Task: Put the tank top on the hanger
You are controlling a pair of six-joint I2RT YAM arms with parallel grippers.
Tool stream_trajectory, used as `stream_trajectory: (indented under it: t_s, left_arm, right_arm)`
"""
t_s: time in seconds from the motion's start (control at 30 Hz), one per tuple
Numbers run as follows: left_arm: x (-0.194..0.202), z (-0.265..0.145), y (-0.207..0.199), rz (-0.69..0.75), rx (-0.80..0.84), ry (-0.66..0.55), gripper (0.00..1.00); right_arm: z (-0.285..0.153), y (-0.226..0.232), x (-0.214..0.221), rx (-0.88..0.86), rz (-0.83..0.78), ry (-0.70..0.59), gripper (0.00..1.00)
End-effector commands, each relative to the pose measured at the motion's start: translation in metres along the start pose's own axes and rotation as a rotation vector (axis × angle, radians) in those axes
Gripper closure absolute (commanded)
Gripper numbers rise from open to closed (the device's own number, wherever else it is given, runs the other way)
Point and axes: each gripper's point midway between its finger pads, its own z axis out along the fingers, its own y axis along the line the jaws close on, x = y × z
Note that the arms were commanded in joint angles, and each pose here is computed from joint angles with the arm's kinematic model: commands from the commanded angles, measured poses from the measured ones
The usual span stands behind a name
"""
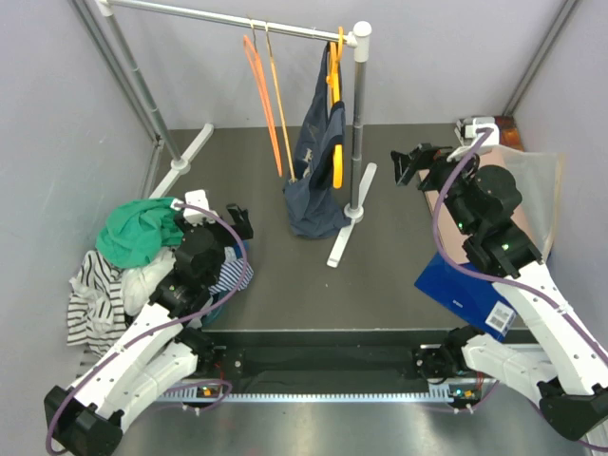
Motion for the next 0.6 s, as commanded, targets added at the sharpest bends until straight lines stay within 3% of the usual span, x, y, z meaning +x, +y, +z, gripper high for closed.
stream_trajectory:
  t_s: [0.0, 0.13, 0.23, 0.57]
  left_arm:
    - [-0.002, -0.005, 0.023, -0.054, -0.094, -0.009, 0.01]
    - [-0.007, -0.01, 0.028, -0.065, -0.118, -0.026, 0.01]
    - [-0.012, -0.011, 0.031, -0.081, -0.145, -0.029, 0.01]
    - [-0.014, -0.011, 0.027, -0.071, -0.116, -0.039, 0.01]
  right_arm:
    - [0.005, -0.027, 0.049, 0.043, 0.072, 0.107, 0.0]
    - [-0.002, -0.061, 0.107, 0.143, 0.093, 0.19, 0.0]
    - [-0.011, -0.074, 0.126, 0.193, 0.094, 0.189, 0.0]
    - [-0.029, -0.097, 0.14, 0.264, 0.058, 0.106, 0.0]
